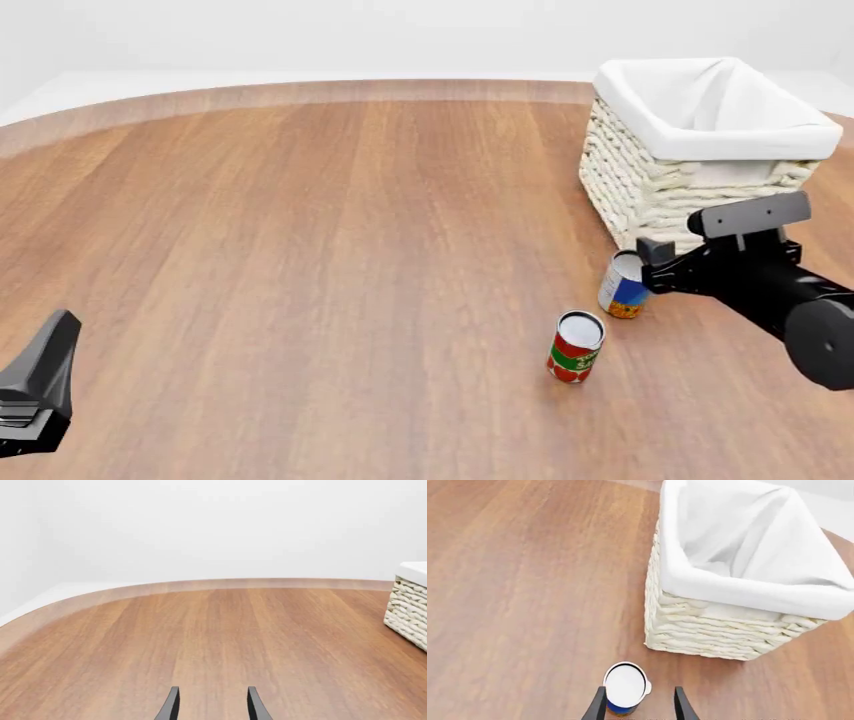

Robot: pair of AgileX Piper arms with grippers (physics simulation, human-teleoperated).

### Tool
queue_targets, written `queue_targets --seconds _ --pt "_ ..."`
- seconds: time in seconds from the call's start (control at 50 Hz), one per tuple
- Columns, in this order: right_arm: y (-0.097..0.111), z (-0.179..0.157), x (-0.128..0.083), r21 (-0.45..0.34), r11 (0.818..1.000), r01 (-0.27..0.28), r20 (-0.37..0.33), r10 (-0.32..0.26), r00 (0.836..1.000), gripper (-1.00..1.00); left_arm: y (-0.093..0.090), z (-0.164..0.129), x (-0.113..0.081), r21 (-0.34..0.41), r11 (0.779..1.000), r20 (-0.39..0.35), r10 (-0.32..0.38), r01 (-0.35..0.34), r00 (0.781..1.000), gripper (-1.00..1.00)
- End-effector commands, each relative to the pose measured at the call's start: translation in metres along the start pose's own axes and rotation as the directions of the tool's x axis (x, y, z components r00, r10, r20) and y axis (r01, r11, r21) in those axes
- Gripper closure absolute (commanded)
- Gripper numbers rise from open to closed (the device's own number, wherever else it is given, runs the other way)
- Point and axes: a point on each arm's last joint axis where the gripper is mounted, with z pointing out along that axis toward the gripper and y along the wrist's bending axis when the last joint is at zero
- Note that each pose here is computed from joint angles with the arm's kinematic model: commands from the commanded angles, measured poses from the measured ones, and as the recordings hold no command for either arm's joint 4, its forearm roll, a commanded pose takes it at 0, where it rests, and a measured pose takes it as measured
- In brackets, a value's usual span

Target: Pick up the alphabet soup and the cream cheese box, and put them in the basket.

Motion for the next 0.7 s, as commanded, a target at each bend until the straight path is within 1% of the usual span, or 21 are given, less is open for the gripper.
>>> queue_targets --seconds 0.02,0.14,0.7 --pt "-0.003 0.009 0.005 0.008 1.000 -0.014 -0.036 0.014 0.999 -1.00 0.000 0.000 0.000 0.000 1.000 0.000 0.000 0.000 1.000 -1.00" --pt "-0.001 0.017 0.009 -0.002 1.000 -0.011 -0.060 0.011 0.998 -1.00 0.000 0.000 0.000 0.000 1.000 0.000 0.000 0.000 1.000 -1.00" --pt "0.010 0.033 0.032 -0.038 0.999 -0.009 -0.141 0.003 0.990 -1.00 0.000 0.000 0.000 0.000 1.000 0.000 0.000 0.000 1.000 -1.00"
